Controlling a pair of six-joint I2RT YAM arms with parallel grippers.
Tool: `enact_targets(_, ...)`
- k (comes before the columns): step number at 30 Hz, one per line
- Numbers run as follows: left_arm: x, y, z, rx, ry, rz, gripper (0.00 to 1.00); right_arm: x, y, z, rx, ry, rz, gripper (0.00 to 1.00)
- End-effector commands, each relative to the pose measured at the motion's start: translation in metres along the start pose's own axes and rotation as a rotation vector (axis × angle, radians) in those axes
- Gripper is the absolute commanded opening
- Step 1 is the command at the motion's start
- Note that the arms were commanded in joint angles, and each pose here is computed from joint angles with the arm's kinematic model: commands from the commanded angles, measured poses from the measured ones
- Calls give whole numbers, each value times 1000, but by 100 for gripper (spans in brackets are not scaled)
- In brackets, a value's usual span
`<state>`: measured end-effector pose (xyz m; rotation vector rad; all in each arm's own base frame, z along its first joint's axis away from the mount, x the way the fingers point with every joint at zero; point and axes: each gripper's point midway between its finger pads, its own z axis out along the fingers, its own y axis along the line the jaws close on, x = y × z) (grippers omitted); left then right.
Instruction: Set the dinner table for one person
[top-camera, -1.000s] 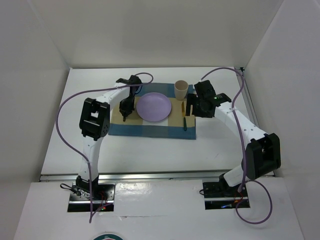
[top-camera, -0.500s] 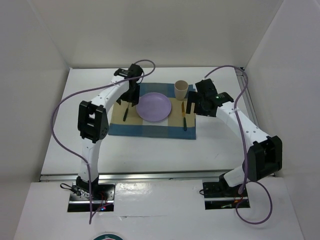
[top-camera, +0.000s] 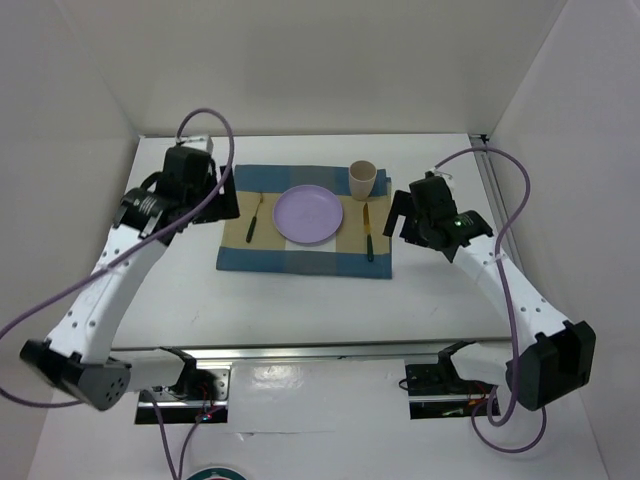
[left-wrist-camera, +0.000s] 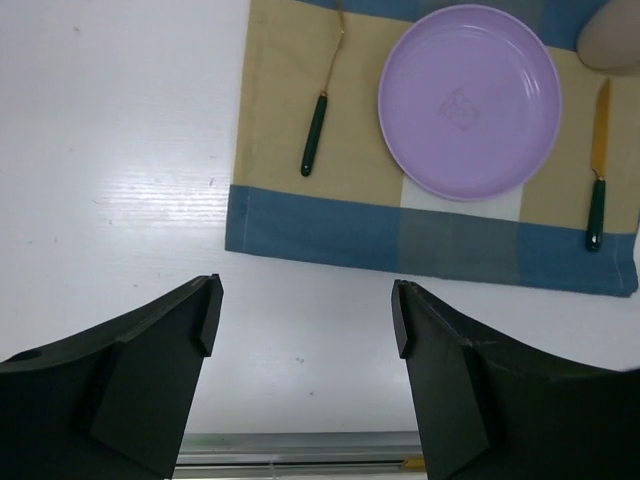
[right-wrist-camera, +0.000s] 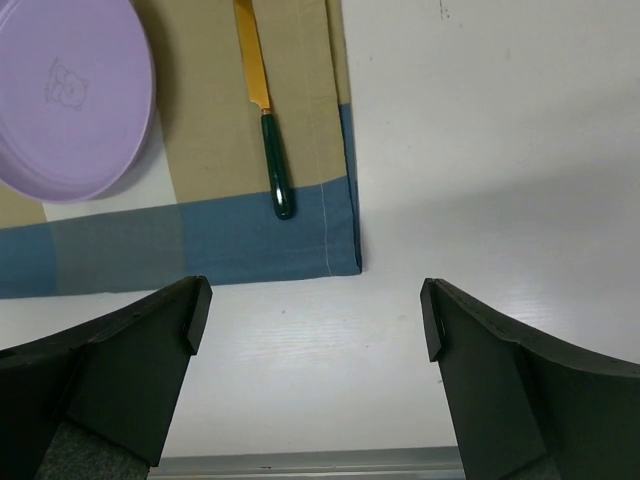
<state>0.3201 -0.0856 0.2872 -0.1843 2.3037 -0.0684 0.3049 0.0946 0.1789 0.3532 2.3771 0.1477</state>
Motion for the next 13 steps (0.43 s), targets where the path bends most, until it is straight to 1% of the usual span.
enact_targets(1,13,-11,-5,111,-49,-37,87,-17,-5,-13,-10,-100,61,100)
enact_targets(2,14,-6,-20,126,-83,-45,88,-19,-5,-18,-20,-116,66,100)
enact_targets(4,23,-2,-22,129,-91,-48,88,-20,-14,-19,11,-127,72,100)
enact_targets(8,25,10,-30,110,-123,-51,89,-9,-27,-18,55,-116,65,100)
enact_targets(11,28,17,-31,74,-124,-61,89,-5,-29,-23,33,-134,54,100)
enact_targets(12,31,18,-31,70,-115,-59,89,-12,-27,-31,6,-179,59,100)
enact_targets(13,30,20,-31,62,-118,-59,89,-11,-27,-34,-11,-188,54,100)
